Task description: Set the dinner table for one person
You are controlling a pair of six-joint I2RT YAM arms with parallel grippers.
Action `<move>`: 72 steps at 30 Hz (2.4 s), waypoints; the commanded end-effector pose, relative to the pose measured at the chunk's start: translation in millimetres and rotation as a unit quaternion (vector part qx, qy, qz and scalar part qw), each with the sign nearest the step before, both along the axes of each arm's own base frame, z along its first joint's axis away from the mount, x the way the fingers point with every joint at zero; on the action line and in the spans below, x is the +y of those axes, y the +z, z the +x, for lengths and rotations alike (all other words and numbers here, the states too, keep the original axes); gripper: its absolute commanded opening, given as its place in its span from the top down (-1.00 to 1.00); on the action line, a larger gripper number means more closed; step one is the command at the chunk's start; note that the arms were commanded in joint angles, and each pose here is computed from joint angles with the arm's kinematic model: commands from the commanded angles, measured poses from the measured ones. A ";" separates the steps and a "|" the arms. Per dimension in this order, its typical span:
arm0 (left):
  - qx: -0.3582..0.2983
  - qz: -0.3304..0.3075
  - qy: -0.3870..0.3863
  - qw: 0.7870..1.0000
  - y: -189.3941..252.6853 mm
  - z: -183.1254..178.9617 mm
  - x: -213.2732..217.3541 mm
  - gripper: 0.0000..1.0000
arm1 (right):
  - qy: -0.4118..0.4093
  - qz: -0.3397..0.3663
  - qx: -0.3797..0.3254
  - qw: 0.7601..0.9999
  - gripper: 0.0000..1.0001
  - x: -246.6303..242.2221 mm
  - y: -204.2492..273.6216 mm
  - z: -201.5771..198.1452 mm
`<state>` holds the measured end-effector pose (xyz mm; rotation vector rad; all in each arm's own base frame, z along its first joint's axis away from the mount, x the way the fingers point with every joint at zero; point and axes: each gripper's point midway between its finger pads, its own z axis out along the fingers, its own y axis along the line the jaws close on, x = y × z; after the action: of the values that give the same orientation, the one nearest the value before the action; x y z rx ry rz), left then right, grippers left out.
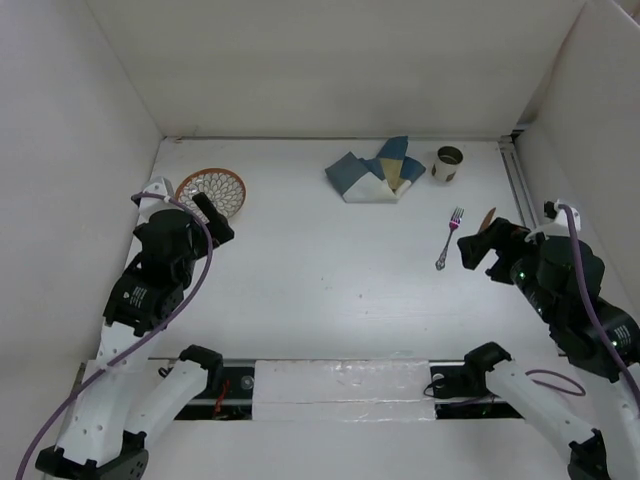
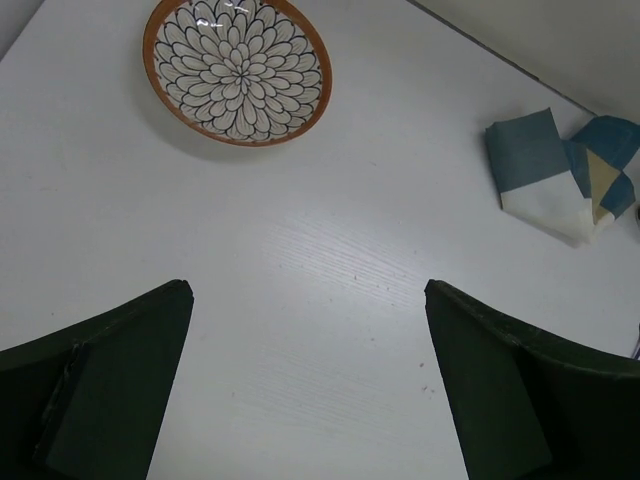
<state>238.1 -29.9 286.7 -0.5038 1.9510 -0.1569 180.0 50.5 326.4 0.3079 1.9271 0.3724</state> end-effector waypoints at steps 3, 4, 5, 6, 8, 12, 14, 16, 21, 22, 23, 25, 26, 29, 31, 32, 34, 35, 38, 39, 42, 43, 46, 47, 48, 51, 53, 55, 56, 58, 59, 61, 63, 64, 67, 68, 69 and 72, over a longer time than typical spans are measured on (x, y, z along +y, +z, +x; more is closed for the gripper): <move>-0.029 -0.013 -0.002 0.999 11.3 10.0 -5.4 -1.00 | -0.007 0.002 -0.024 1.000 -1.00 2.0 11.6 14.0; -0.029 -0.013 -0.002 0.999 11.4 10.0 -5.4 -1.00 | 0.008 0.012 -0.033 0.999 -1.00 8.6 17.2 15.2; -0.023 -0.011 -0.002 1.000 6.3 10.0 -5.4 -1.00 | 0.023 0.016 -0.042 0.999 -1.00 14.1 21.7 15.8; -0.028 -0.012 -0.002 1.000 8.1 11.2 -5.8 -1.00 | 0.037 0.015 -0.042 0.998 -1.00 19.9 17.9 18.3; -0.023 -0.009 -0.008 1.000 -0.3 13.8 -8.1 -1.00 | 0.066 0.033 -0.062 0.995 -1.00 33.4 25.6 22.7; -0.015 -0.015 -0.036 0.999 -17.4 24.4 -21.8 -1.00 | 0.109 0.046 -0.059 0.991 -1.00 67.2 14.2 58.7; -0.009 -0.019 -0.057 0.998 -22.9 30.7 -30.1 -1.00 | 0.128 0.047 -0.057 0.989 -1.00 89.5 4.2 93.5; 0.004 -0.014 -0.053 0.998 -29.6 35.3 -25.9 -1.00 | 0.156 0.042 -0.034 0.986 -1.00 108.1 -12.0 117.8; 0.014 -0.012 -0.053 0.998 -39.3 37.2 -26.7 -1.00 | 0.203 -0.031 0.056 0.977 -1.00 139.1 -73.0 222.3; 0.014 -0.014 -0.057 0.998 -39.4 37.0 -28.3 -1.00 | 0.217 -0.033 0.055 0.974 -1.00 148.0 -76.6 236.1; 0.014 -0.014 -0.058 0.998 -39.4 37.0 -28.3 -1.00 | 0.218 -0.040 0.059 0.973 -1.00 147.2 -82.1 252.2; 0.011 -0.015 -0.068 0.998 -37.6 37.8 -31.6 -1.00 | 0.250 -0.045 0.058 0.965 -1.00 163.0 -99.1 290.4; 0.021 -0.012 -0.068 0.997 -43.2 40.5 -32.4 -1.00 | 0.257 -0.046 0.063 0.963 -1.00 163.2 -105.8 303.2; 0.041 -0.011 -0.082 0.996 -53.5 43.9 -38.4 -1.00 | 0.297 -0.048 0.075 0.951 -1.00 173.3 -130.6 340.9; 0.047 -0.007 -0.089 0.995 -56.6 44.7 -40.0 -1.00 | 0.314 -0.052 0.068 0.945 -1.00 177.5 -143.0 363.4; 0.048 -0.010 -0.094 0.994 -56.8 44.2 -42.1 -1.00 | 0.317 -0.056 0.074 0.944 -1.00 178.4 -149.7 368.1; 0.044 -0.013 -0.099 0.994 -55.0 45.2 -44.4 -1.00 | 0.310 -0.061 0.080 0.945 -1.00 175.6 -164.3 388.9; 0.049 -0.011 -0.105 0.993 -57.7 45.8 -45.9 -1.00 | 0.310 -0.061 0.084 0.945 -1.00 176.8 -171.0 393.7; 0.049 -0.013 -0.109 0.993 -57.8 45.4 -47.5 -1.00 | 0.308 -0.067 0.109 0.943 -1.00 173.3 -198.2 409.4; 0.045 -0.014 -0.109 0.993 -56.0 46.8 -47.9 -1.00 | 0.312 -0.072 0.119 0.940 -1.00 172.6 -205.5 408.9; 0.050 -0.013 -0.119 0.992 -60.2 45.1 -50.5 -1.00 | 0.338 -0.068 0.120 0.931 -1.00 179.9 -213.1 409.1; 0.050 -0.013 -0.119 0.992 -60.2 45.1 -50.5 -1.00 | 0.345 -0.063 0.124 0.928 -1.00 182.2 -218.7 407.4; 0.056 -0.012 -0.119 0.991 -63.6 46.4 -50.9 -1.00 | 0.358 -0.058 0.125 0.924 -1.00 185.6 -222.9 404.8; 0.061 -0.013 -0.123 0.990 -66.1 46.9 -52.7 -1.00 | 0.358 -0.058 0.125 0.924 -0.98 185.6 -222.9 404.8; 0.061 -0.013 -0.123 0.990 -66.2 46.9 -52.7 -1.00 | 0.362 -0.054 0.128 0.922 -0.95 187.1 -225.6 404.2; 0.061 -0.013 -0.123 0.990 -66.2 46.9 -52.7 -1.00 | 0.375 -0.039 0.137 0.916 -0.62 187.6 -233.5 401.8; 0.057 -0.014 -0.123 0.991 -63.6 46.0 -52.4 -1.00 | 0.389 -0.033 0.136 0.911 -0.33 190.9 -236.9 397.8; 0.057 -0.016 -0.127 0.990 -63.6 45.5 -54.0 -1.00 | 0.406 -0.020 0.128 0.904 0.16 196.0 -227.3 389.9; 0.057 -0.016 -0.127 0.990 -63.6 45.5 -54.0 -1.00 | 0.410 -0.015 0.118 0.904 0.27 198.4 -221.8 390.3; 0.057 -0.016 -0.127 0.990 -63.6 45.5 -54.0 -1.00 | 0.427 -0.001 0.116 0.897 0.36 202.5 -222.3 380.1; 0.057 -0.016 -0.127 0.990 -63.6 45.5 -54.0 -1.00 | 0.430 0.003 0.102 0.897 0.38 204.0 -206.3 377.4; 0.057 -0.016 -0.127 0.990 -63.6 45.5 -54.0 -1.00 | 0.445 0.003 0.071 0.893 0.38 211.8 -188.1 369.2; 0.057 -0.016 -0.127 0.990 -63.6 45.5 -54.0 -1.00 | 0.457 0.003 0.057 0.888 0.42 220.4 -177.0 356.9; 0.057 -0.016 -0.127 0.990 -63.6 45.5 -54.0 -1.00 | 0.462 0.001 0.051 0.886 0.42 225.0 -172.4 350.1; 0.053 -0.017 -0.127 0.990 -61.1 44.5 -53.7 -1.00 | 0.479 -0.011 0.021 0.878 0.46 241.0 -159.3 320.8; 0.053 -0.017 -0.127 0.990 -61.1 44.5 -53.7 -1.00 | 0.479 -0.016 0.015 0.877 0.46 244.1 -157.7 314.0; 0.053 -0.017 -0.127 0.990 -61.1 44.5 -53.7 -1.00 | 0.490 -0.016 0.016 0.871 0.46 251.7 -158.4 292.8; 0.053 -0.017 -0.127 0.990 -61.1 44.5 -53.7 -1.00 | 0.498 -0.024 -0.002 0.867 0.46 269.5 -156.4 267.4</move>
<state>282.1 -84.4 219.9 -0.3023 2.1445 -0.3222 458.2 288.1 131.9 -0.6768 2.1573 0.9729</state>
